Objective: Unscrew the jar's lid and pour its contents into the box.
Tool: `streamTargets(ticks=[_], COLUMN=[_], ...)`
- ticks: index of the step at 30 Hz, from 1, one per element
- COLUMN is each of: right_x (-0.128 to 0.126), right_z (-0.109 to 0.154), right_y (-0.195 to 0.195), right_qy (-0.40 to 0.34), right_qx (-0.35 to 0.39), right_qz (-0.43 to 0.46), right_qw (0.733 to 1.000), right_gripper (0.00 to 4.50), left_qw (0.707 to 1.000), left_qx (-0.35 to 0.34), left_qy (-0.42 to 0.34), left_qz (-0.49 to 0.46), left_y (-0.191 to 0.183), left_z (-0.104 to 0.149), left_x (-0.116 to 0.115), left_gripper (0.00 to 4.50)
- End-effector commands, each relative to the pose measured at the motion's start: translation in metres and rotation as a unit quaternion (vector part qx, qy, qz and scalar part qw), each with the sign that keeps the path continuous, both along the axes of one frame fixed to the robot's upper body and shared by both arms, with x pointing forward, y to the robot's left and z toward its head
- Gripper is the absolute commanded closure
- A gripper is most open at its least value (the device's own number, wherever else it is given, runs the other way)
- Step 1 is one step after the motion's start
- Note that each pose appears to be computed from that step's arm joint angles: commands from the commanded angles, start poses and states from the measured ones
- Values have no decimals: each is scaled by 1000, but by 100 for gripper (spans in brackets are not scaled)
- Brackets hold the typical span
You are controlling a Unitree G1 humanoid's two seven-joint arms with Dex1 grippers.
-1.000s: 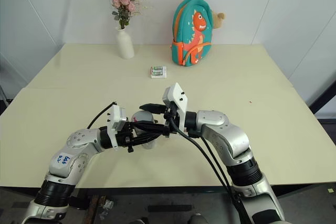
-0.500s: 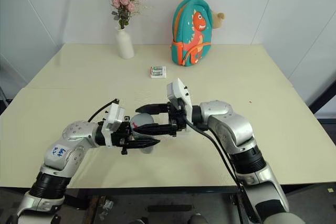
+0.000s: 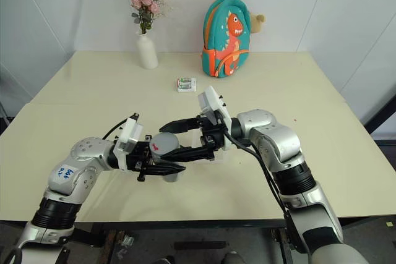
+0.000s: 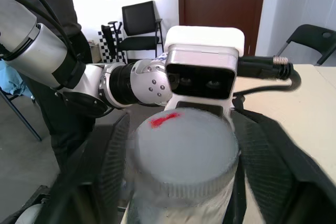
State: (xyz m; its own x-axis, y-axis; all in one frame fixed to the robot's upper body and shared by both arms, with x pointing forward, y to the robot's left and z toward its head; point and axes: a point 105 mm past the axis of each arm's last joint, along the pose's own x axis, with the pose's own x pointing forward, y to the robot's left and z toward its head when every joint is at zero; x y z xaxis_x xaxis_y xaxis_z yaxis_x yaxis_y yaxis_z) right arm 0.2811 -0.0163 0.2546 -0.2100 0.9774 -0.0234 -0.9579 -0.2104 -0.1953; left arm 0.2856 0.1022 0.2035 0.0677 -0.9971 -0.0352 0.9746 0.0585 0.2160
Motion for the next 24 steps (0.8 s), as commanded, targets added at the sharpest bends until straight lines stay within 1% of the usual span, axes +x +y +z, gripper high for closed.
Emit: streamTargets(ticks=[1, 4, 9, 16, 22, 24], right_x=[-3, 4, 11, 4, 6, 11], right_z=[3, 9, 15, 14, 13, 14], right_y=[-2, -3, 0, 20, 31, 36], right_qy=[-13, -34, -42, -32, -31, -33], right_qx=[10, 34, 58, 69, 69, 70], right_qz=[-2, -37, -70, -57, -60, -71], right_qw=[1000, 998, 995, 995, 995, 994], right_gripper=[4, 4, 4, 4, 4, 4], left_qw=[999, 999, 998, 998, 998, 998], left_qx=[-27, -27, -24, -28, -28, -28], left_qy=[-20, -11, -8, -14, -17, -19], left_qz=[29, 46, 54, 47, 45, 45], left_y=[12, 18, 17, 6, 4, 2], left_z=[16, 12, 7, 7, 7, 8], left_x=[1, 1, 2, 5, 6, 7], left_gripper=[251, 251, 251, 251, 251, 251])
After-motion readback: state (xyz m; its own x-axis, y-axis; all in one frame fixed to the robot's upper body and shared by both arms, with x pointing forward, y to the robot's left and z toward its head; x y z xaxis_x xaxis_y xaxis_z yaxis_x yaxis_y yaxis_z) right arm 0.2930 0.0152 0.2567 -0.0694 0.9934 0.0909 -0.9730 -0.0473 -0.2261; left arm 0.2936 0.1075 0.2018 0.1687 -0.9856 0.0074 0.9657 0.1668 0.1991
